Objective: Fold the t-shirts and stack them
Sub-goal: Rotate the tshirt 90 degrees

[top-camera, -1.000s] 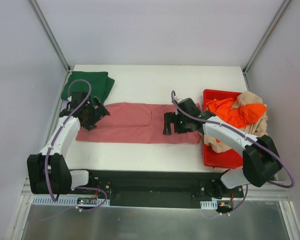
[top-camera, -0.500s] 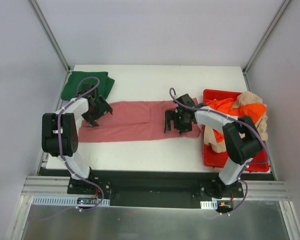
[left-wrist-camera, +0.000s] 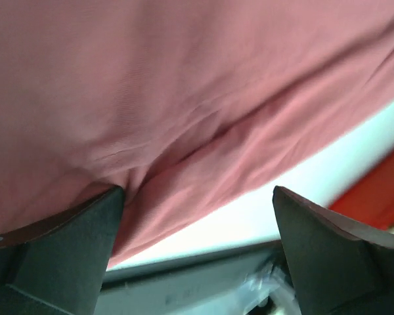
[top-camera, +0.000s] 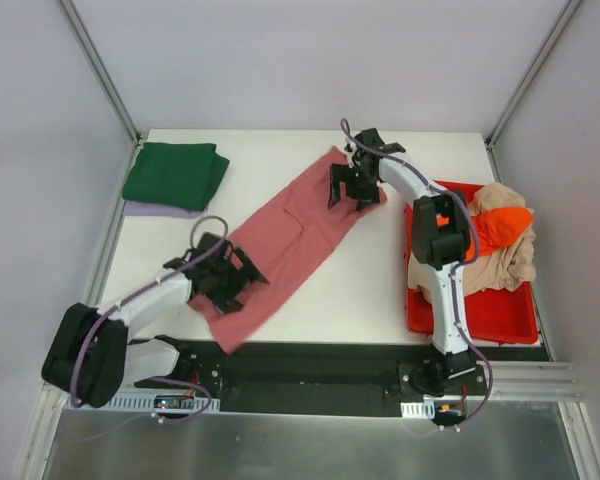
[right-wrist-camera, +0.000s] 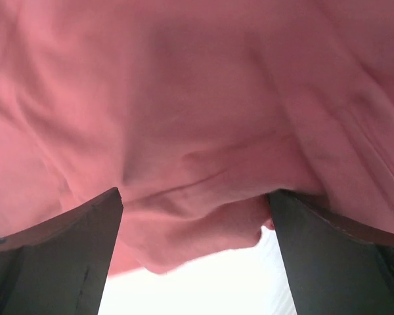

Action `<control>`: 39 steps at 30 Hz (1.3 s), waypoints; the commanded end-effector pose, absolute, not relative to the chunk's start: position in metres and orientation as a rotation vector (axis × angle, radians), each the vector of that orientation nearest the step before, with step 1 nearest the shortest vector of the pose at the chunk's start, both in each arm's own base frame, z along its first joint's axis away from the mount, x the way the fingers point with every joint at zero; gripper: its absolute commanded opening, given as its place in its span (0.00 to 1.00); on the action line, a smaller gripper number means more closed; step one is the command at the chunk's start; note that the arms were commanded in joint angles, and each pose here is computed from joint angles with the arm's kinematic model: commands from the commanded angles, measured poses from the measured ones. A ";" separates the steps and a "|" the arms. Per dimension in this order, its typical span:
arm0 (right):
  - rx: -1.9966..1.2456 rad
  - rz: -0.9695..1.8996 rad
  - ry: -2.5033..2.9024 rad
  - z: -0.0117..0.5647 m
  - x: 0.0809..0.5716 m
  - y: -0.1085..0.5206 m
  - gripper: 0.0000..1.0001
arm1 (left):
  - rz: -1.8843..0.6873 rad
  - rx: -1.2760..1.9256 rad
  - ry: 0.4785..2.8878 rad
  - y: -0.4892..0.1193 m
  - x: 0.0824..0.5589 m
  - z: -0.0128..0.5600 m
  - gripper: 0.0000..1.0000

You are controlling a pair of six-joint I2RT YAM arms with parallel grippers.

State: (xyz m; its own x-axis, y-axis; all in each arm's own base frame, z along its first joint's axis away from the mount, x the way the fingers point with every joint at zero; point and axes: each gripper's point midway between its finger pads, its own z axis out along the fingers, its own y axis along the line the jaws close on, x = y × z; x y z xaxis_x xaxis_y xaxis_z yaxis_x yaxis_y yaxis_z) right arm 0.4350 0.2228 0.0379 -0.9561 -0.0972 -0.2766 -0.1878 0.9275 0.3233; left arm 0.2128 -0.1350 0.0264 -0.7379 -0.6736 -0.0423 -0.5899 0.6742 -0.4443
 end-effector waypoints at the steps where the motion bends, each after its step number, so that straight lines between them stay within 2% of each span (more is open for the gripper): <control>1: -0.273 0.538 2.813 0.040 0.473 0.226 0.96 | -0.588 -1.184 2.941 -0.173 0.101 0.010 0.99; 5: -0.281 0.559 2.651 0.080 0.518 0.231 0.96 | -0.870 -0.958 2.750 -0.202 0.120 0.071 0.99; 7: -0.252 0.577 2.604 0.106 0.520 0.230 0.96 | -0.930 -0.852 2.655 -0.204 0.131 0.097 0.99; 11: -0.254 0.617 2.490 0.154 0.499 0.237 0.96 | -0.839 -0.740 2.560 -0.191 0.149 0.117 0.99; 14: -0.263 0.558 2.532 0.168 0.463 0.235 0.96 | -0.727 -0.655 2.554 -0.184 0.159 0.123 0.99; 21: -0.392 0.503 2.716 0.111 0.328 0.268 0.96 | -0.489 -0.589 2.515 -0.150 0.183 0.116 0.99; 27: -0.473 0.485 2.748 0.081 0.264 0.309 0.96 | -0.454 -0.641 2.562 -0.123 0.173 0.088 0.99; 30: -0.520 0.423 2.758 0.065 0.254 0.317 0.96 | -0.464 -0.618 2.576 -0.119 0.161 0.077 0.99; 39: -0.464 0.305 2.838 0.028 0.280 0.311 0.96 | -0.508 -0.571 2.605 -0.117 0.143 0.060 0.99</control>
